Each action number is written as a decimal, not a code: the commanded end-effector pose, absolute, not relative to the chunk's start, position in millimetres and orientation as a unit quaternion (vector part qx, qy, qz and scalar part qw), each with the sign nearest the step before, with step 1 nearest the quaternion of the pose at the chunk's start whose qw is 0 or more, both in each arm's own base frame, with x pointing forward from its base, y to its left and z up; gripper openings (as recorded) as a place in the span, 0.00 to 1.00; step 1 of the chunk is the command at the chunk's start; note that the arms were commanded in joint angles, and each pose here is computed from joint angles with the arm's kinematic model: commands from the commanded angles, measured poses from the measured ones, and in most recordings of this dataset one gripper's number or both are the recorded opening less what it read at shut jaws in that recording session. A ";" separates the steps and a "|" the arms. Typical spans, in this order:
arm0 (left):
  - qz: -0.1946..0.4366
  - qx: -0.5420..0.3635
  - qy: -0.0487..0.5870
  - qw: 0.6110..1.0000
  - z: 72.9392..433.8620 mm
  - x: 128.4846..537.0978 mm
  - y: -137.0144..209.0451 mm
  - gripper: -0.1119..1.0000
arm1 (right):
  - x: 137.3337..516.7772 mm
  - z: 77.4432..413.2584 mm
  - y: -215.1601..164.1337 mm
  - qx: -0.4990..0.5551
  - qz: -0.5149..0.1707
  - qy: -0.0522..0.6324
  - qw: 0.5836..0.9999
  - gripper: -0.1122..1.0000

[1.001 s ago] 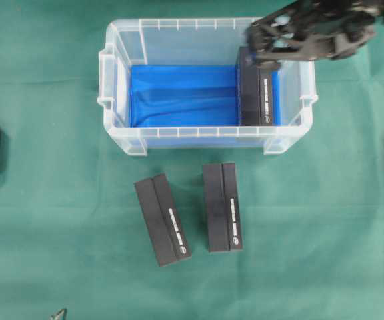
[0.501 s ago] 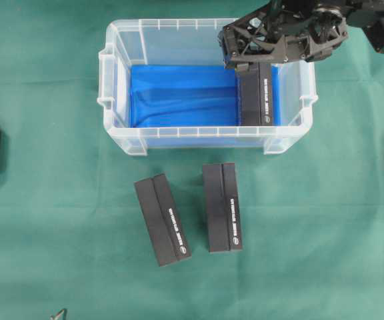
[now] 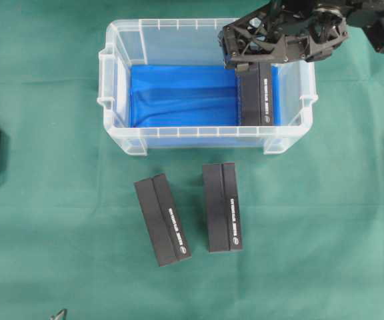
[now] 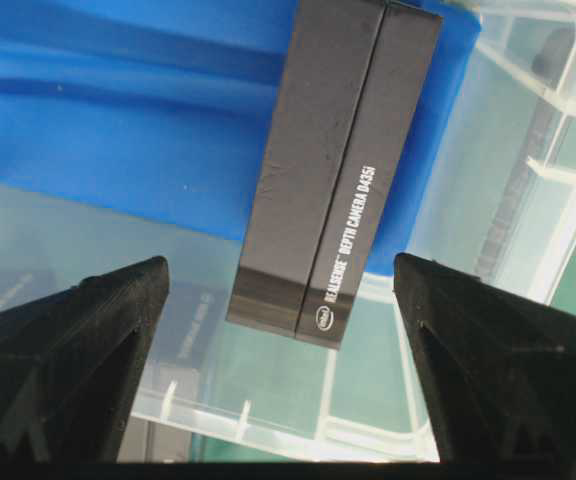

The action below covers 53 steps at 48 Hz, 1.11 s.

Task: Take the box out of the case with the right arm.
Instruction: 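Lower the open right gripper around the right box and close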

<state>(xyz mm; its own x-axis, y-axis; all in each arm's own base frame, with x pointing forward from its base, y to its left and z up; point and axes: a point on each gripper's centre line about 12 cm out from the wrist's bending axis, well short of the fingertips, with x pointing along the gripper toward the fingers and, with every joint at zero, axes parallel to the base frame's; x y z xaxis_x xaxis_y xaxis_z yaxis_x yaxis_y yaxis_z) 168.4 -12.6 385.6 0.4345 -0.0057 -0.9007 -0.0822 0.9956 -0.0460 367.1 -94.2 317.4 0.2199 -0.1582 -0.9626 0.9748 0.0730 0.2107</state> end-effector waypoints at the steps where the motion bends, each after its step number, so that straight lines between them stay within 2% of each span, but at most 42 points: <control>1: 0.022 -0.042 0.525 0.850 390.2 170.9 -12.6 0.10 | 366.0 328.4 -92.6 0.499 -0.460 0.403 0.614 0.90; 53: 0.023 -0.041 0.527 0.848 389.4 172.1 -12.5 0.10 | 366.4 327.2 -92.7 0.501 -0.462 0.403 0.611 0.90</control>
<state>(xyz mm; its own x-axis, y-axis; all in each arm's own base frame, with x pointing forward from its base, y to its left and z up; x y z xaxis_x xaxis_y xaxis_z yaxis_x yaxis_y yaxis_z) 171.1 -13.1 383.8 0.4248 -0.0054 -0.9053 -0.0812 0.9957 -0.0440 367.1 -93.6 316.9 0.2187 -0.1576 -0.9630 0.9751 0.0714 0.2098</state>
